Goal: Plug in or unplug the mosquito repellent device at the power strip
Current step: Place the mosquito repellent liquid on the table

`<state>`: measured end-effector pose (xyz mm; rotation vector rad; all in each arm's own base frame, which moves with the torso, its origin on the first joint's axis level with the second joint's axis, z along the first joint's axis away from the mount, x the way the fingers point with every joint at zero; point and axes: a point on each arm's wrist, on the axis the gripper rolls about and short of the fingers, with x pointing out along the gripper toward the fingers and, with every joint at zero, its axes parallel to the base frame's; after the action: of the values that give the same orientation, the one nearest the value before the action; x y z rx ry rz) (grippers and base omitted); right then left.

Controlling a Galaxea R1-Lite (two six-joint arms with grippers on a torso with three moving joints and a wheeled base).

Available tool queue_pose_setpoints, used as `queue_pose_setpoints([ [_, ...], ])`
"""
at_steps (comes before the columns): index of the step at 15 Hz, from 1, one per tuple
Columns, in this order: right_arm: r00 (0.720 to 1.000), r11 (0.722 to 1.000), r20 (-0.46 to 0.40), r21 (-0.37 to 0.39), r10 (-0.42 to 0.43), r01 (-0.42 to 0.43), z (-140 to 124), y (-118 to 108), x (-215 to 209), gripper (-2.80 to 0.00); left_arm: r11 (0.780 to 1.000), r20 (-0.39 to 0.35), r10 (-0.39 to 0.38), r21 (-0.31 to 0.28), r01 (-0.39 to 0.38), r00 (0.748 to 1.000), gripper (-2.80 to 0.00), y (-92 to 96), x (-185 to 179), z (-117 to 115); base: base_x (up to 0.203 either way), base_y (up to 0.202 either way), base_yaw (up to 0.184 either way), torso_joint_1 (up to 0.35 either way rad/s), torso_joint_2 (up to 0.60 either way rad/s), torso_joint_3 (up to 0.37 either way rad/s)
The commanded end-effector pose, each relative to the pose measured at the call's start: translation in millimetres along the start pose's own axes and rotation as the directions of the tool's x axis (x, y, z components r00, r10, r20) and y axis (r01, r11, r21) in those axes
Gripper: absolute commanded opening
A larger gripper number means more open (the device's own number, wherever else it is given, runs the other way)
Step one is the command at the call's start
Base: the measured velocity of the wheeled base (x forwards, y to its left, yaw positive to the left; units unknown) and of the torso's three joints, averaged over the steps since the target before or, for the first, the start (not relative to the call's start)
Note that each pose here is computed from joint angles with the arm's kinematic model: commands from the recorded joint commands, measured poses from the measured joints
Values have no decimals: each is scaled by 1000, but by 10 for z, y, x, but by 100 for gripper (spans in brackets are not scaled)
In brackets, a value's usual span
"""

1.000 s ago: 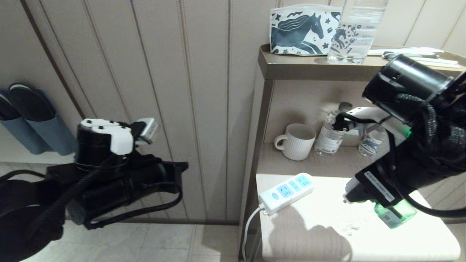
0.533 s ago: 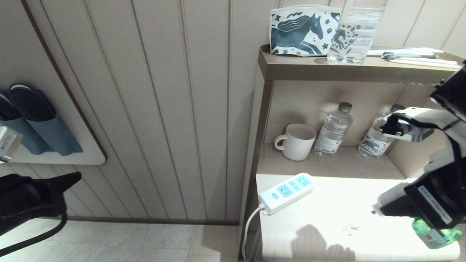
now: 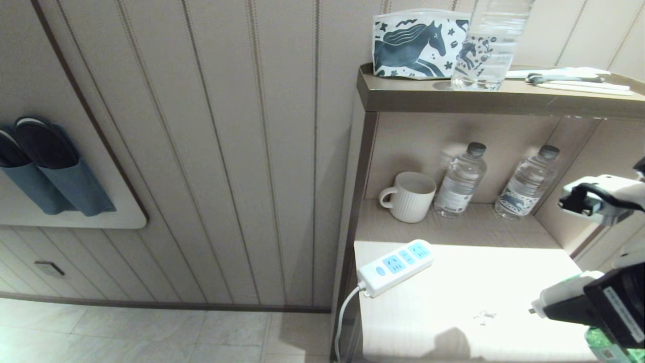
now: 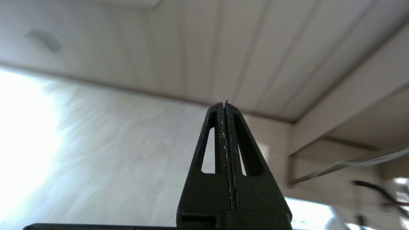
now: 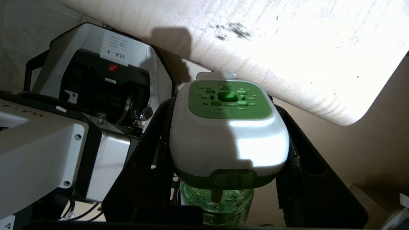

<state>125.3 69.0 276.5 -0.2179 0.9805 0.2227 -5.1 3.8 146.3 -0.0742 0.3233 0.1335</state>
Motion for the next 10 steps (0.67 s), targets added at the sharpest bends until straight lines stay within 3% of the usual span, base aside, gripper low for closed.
queue_pose_setpoints([
  [1,1000,1000,21,14,-2,2,-86,-24,18,-280,1000,83,8,-9,-8,997,-280,35,-70,-247,0,0,0,0,0,0],
  [3,996,999,89,42,-2,-2,-171,-53,59,-280,1000,130,3,27,-6,992,-280,41,55,-530,0,0,0,0,0,0],
  [5,988,998,152,62,-2,-8,-238,-72,77,-280,997,258,-45,71,27,965,-280,40,52,-623,0,0,0,0,0,0],
  [6,986,998,168,66,-2,-9,-244,-76,75,-280,994,285,-78,100,52,955,-280,35,46,-650,0,0,0,0,0,0],
  [8,972,997,236,81,1,-20,-342,-93,90,-280,974,291,-172,191,119,941,-280,21,61,-745,0,0,0,0,0,0],
  [10,950,994,313,105,-7,-28,-409,-127,65,-280,973,290,-178,196,123,940,-280,20,60,-745,0,0,0,0,0,0],
])
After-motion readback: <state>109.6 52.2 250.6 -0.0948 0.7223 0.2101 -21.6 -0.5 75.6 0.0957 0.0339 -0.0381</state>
